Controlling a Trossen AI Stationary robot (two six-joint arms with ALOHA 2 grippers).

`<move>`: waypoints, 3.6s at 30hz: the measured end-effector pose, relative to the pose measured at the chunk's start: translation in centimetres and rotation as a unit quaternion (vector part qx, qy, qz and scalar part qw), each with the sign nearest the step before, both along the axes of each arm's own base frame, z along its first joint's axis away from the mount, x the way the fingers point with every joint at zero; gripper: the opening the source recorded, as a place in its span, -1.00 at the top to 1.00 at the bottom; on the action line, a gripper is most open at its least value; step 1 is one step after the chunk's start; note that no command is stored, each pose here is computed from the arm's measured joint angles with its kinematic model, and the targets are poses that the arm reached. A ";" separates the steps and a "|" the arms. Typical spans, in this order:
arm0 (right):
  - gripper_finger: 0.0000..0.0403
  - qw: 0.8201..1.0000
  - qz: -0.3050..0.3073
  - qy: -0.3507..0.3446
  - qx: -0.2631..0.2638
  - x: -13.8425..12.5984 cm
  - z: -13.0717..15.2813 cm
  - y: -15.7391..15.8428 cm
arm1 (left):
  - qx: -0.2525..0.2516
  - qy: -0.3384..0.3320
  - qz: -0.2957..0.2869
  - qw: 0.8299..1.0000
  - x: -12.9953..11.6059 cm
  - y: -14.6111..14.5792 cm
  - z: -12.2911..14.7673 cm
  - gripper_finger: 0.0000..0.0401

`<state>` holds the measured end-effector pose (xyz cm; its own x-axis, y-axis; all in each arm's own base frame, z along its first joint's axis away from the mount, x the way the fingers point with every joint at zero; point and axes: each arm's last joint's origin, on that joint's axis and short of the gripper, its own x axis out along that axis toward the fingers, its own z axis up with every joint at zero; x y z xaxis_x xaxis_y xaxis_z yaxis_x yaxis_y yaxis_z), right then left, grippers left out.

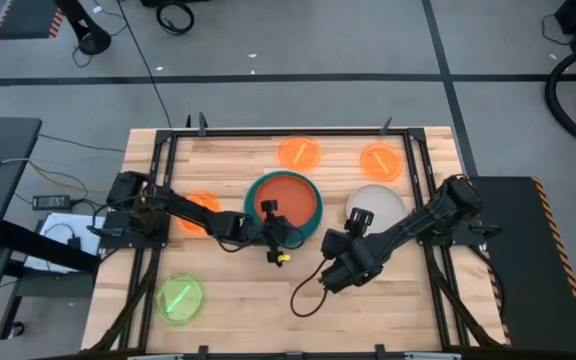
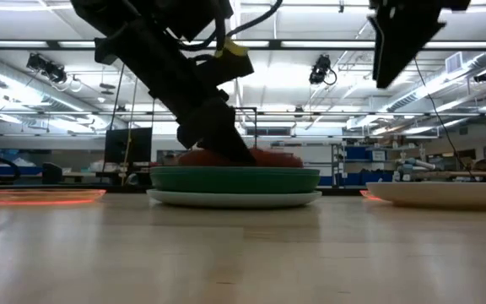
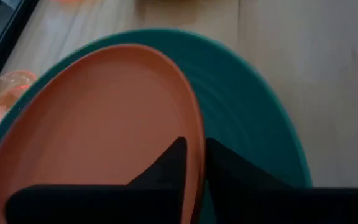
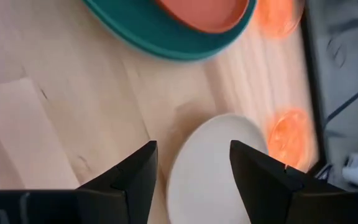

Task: Stack plastic plates
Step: Stack the orange plate on top of the green plate, then stack the white plate on top of the orange plate, then stack the bottom transparent orange plate on top of the white plate

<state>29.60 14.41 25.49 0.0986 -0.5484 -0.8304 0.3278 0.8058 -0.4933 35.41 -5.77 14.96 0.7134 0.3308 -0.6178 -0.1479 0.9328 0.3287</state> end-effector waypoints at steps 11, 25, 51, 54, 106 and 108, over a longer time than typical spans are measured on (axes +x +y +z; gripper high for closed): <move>-0.09 0.992 -0.089 0.083 0.041 -0.7 -4.2 -3.2 | -0.026 -0.016 -0.009 0.999 -3.0 -0.8 7.2 0.06; -0.07 0.970 -0.210 0.042 0.115 -0.4 -9.8 -8.1 | -0.140 -0.173 -0.173 0.960 -12.6 -7.2 12.8 0.09; 0.93 0.994 0.043 0.086 0.046 0.1 -2.0 -1.6 | -0.153 -0.125 -0.179 0.964 -13.8 -8.2 11.6 0.09; 0.93 0.975 0.213 0.062 -0.001 1.7 -0.4 -0.2 | -0.170 -0.093 -0.162 0.968 -14.5 -8.4 10.9 0.09; 0.00 0.919 0.383 -0.098 -0.006 8.7 2.3 3.5 | -0.206 0.162 0.286 0.922 -20.7 -0.8 3.8 0.09; 0.01 0.911 0.395 -0.120 -0.008 7.9 2.5 5.7 | -0.218 0.146 0.290 0.920 -20.6 -0.5 2.7 0.09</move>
